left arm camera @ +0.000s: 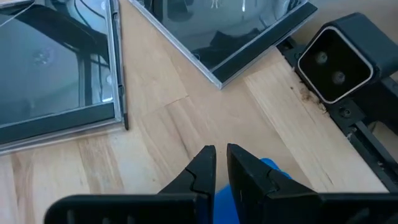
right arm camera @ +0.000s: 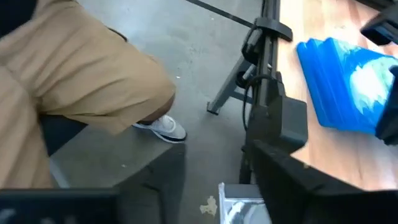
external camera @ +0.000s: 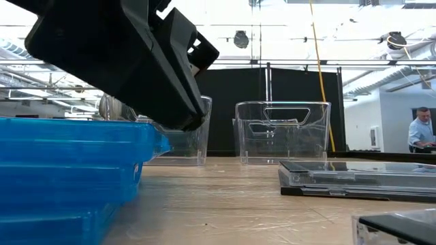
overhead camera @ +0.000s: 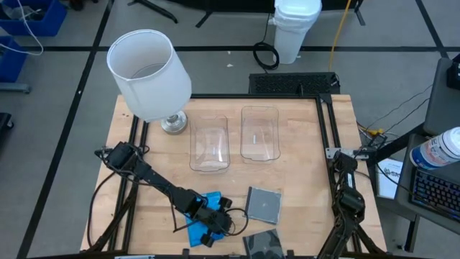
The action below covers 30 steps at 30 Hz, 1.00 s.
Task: Pick & place jewel cases by type
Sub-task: Put the black CD case into the right transparent bin
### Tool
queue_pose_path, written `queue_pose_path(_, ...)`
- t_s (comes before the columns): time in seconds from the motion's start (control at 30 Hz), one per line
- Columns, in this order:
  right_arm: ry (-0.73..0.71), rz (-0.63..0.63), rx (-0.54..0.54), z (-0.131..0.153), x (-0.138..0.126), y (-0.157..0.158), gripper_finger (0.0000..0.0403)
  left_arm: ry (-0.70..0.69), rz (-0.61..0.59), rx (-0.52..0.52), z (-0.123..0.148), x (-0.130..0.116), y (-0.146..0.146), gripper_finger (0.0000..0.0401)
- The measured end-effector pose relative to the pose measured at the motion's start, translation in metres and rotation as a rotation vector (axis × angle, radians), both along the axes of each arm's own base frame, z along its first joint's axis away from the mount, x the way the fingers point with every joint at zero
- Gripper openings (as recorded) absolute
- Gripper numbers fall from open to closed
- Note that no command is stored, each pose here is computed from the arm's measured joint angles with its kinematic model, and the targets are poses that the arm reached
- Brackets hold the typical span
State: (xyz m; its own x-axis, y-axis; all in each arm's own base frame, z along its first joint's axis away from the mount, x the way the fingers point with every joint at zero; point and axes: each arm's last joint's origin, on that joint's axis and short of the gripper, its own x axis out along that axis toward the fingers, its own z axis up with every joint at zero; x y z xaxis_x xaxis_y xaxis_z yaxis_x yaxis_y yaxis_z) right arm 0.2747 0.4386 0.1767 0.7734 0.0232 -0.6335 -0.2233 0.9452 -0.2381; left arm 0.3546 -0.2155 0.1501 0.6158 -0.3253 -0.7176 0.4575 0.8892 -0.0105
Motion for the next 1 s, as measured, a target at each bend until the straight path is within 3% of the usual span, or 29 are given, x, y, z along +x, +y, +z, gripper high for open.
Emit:
queue_pose_path(0.1,-0.022,0.003,-0.097,-0.015,-0.002,0.002,0.0229,0.008,0.005,0.008,-0.001,0.001,0.002,0.0049)
queue_pose_path(0.2,-0.033,0.009,-0.159,-0.033,-0.006,0.006,0.0242,0.016,0.015,0.013,-0.001,0.002,0.006,0.0049)
queue_pose_path(0.33,-0.042,0.009,-0.214,-0.049,-0.015,0.011,0.0235,0.026,0.032,0.020,-0.002,0.005,0.013,0.0049)
queue_pose_path(0.57,-0.127,0.033,-0.310,-0.048,-0.033,0.020,0.0220,0.028,0.068,0.021,-0.002,0.012,0.026,0.0049)
queue_pose_path(0.9,-0.150,0.064,-0.527,-0.079,-0.029,0.017,0.0219,0.028,0.103,0.012,-0.002,0.017,0.037,0.0049)
queue_pose_path(1.0,-0.167,0.062,-0.548,-0.080,-0.029,0.018,0.0219,0.038,0.081,-0.008,-0.002,0.017,0.035,0.0049)
